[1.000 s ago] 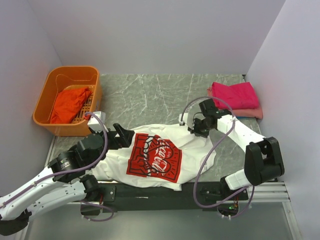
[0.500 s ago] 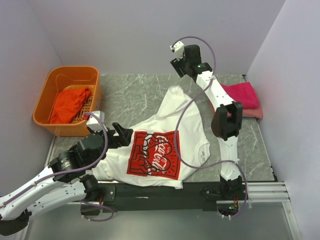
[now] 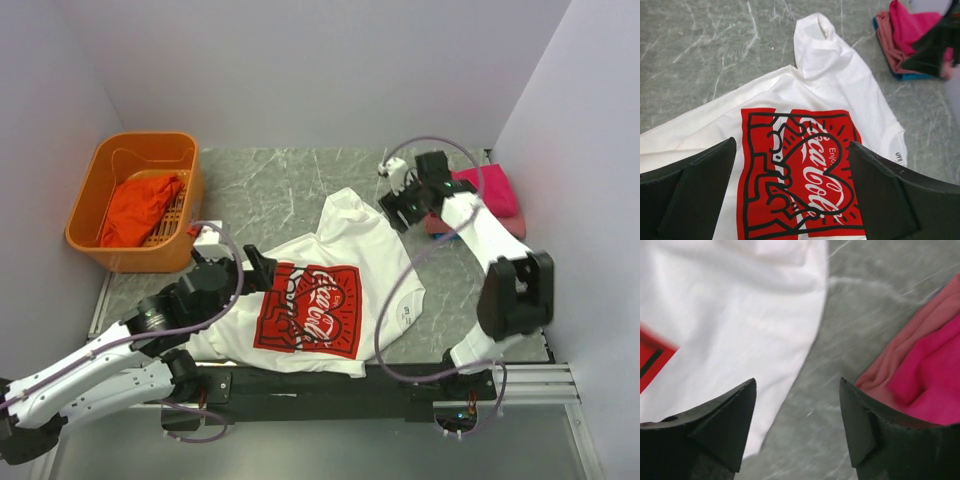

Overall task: Fold and stack the t-shirts
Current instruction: Flatten the tshirt out

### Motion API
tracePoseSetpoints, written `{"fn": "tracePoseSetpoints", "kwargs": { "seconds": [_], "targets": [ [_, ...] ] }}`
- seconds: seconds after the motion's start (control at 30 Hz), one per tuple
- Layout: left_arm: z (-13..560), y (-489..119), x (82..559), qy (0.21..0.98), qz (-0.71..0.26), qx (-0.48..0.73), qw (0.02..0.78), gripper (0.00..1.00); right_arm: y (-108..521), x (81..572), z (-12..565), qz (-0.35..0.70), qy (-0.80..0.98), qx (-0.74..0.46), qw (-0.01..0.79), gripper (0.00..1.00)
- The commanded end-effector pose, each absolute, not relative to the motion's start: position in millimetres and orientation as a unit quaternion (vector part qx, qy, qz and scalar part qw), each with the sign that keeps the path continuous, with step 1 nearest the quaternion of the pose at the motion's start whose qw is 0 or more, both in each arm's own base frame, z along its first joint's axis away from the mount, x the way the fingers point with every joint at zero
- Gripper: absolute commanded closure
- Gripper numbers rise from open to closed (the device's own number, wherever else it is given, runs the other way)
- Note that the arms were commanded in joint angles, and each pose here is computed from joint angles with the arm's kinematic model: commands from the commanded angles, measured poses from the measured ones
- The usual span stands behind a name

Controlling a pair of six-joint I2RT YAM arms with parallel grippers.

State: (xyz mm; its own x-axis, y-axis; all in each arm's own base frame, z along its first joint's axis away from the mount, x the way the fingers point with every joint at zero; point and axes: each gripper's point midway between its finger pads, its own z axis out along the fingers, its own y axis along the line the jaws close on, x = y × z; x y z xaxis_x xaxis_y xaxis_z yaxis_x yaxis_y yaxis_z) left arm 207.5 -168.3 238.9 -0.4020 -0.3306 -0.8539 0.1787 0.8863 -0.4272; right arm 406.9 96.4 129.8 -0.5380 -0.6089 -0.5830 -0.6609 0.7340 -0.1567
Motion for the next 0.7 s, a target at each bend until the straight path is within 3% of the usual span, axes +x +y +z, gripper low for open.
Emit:
{"fn": "tracePoseSetpoints", "kwargs": {
  "seconds": [0.0,0.27,0.67],
  "targets": [
    [229,-183,213,0.806,-0.237,-0.022,0.541,0.01,103,343,118,0.128,0.870,-0.386,0.279,0.27],
    [205,-205,222,0.827,-0.234,0.009,0.512,0.01,69,293,55,0.173,0.913,-0.316,0.190,0.35],
    [192,-199,217,0.831,-0.242,-0.001,0.500,0.02,52,277,20,0.139,0.938,-0.286,0.137,0.39]
  ]
}}
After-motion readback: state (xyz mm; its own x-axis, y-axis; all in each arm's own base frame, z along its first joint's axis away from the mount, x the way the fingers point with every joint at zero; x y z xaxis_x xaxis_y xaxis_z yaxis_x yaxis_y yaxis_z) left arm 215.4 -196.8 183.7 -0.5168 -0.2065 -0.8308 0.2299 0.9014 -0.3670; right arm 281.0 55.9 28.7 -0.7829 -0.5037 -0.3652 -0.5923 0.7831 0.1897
